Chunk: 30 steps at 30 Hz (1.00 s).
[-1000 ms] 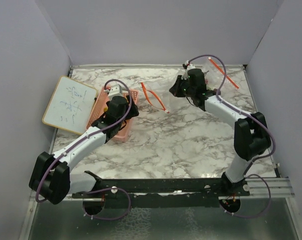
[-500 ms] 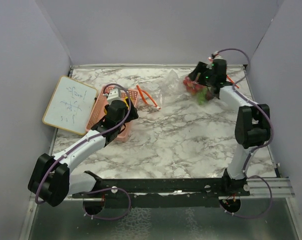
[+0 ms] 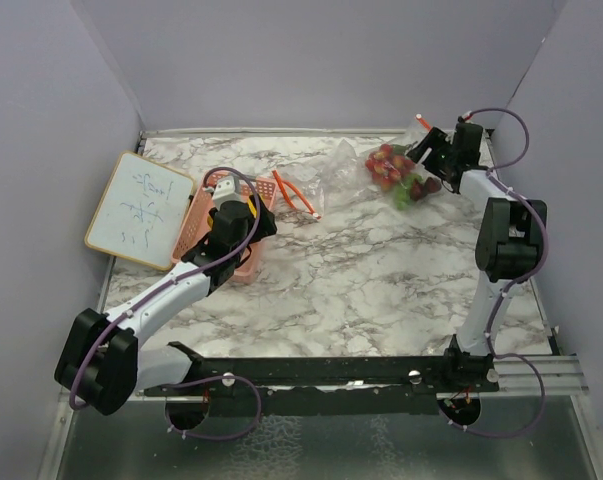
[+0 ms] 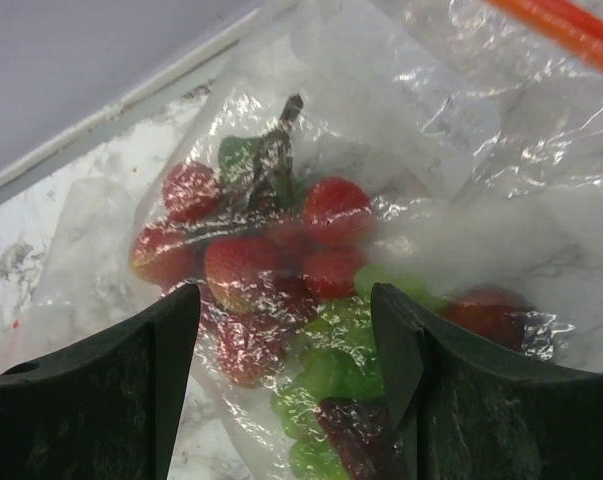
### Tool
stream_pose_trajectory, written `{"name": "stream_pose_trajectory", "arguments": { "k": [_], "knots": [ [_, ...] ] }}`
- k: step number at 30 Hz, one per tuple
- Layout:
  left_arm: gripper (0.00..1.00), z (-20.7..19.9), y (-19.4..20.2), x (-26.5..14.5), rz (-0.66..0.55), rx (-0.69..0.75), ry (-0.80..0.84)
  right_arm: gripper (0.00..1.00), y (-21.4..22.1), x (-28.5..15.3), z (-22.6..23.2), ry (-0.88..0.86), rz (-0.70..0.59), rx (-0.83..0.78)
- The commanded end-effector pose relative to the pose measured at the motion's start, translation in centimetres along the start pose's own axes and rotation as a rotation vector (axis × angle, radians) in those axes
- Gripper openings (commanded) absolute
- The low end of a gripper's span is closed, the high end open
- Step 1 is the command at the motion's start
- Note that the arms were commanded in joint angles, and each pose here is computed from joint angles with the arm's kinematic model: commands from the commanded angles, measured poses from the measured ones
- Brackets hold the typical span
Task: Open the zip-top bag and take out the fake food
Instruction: Move the zipper food storage bag to the center of the board.
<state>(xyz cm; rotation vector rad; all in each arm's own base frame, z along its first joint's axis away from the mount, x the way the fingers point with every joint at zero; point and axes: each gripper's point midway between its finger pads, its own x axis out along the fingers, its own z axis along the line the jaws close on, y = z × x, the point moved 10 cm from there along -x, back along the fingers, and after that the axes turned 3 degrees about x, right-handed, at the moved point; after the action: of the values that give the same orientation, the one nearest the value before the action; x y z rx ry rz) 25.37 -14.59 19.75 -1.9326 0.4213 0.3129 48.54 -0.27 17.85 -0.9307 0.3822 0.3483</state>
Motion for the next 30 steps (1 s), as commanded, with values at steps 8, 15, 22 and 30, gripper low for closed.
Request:
{"name": "stream_pose_trajectory", "arguments": {
  "k": [8, 15, 22, 30],
  "knots": [
    [0.73, -0.2, -0.7, -1.0, -0.040, -0.015, 0.028, 0.70, 7.1, -1.4, -0.5, -0.066, 0.189, -0.064],
    [0.73, -0.4, -0.9, -1.1, -0.046, -0.016, 0.036, 0.70, 13.4, -6.8, 3.1, -0.153, 0.237, -0.108],
    [0.73, -0.6, 0.0, -0.6, -0.017, -0.026, 0.058, 0.70, 13.7, -14.8, 7.8, -0.236, 0.134, -0.151],
    [0.72, -0.8, 0.5, -0.6, -0.015, -0.033, 0.073, 0.79, 10.9, -18.3, 3.7, -0.018, -0.012, -0.057]
  ]
}}
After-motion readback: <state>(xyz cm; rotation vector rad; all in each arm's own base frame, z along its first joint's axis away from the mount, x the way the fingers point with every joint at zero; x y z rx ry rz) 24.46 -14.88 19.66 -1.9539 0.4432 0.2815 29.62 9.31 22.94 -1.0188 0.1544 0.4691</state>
